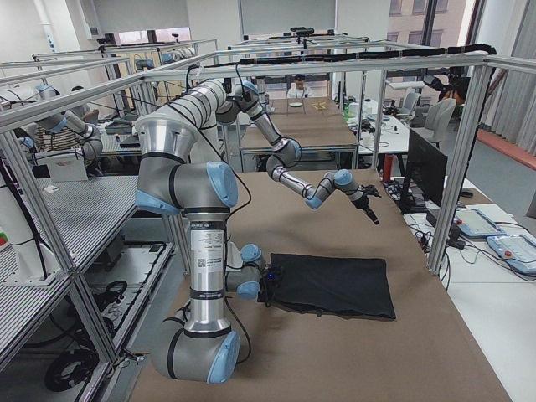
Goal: Fold clothes
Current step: 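Move the right gripper down the side edge to the shirt's nearest corner, then bring the left gripper to the shirt's near edge beside the right gripper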
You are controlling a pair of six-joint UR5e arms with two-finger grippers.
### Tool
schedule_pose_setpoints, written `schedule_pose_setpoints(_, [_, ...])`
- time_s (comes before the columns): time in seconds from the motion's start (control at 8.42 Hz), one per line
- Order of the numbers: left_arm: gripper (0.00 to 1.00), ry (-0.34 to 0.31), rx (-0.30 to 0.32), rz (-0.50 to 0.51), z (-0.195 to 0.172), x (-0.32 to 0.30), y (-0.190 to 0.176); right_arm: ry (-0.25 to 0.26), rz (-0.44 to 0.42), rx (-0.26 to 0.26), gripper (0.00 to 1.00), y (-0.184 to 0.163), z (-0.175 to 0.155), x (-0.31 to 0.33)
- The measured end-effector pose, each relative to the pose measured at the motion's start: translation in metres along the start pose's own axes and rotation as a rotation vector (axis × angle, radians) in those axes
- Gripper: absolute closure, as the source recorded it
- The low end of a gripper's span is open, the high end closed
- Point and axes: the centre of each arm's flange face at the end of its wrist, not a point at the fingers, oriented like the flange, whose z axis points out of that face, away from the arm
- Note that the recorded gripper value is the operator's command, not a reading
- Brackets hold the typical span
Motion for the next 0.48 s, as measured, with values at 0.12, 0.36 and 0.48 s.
schedule_pose_setpoints(0.12, [0.05,-0.001,-0.001,0.002,0.001,0.000,0.000,-0.005,0.013,0.001,1.00,0.001,0.003,-0.006])
schedule_pose_setpoints(0.36, [0.05,-0.002,-0.001,0.003,0.001,-0.001,0.000,-0.026,0.028,0.002,1.00,0.000,-0.001,-0.014])
schedule_pose_setpoints(0.48, [0.05,0.000,0.000,0.002,0.000,-0.001,0.000,-0.041,0.032,0.002,1.00,-0.002,-0.007,-0.018])
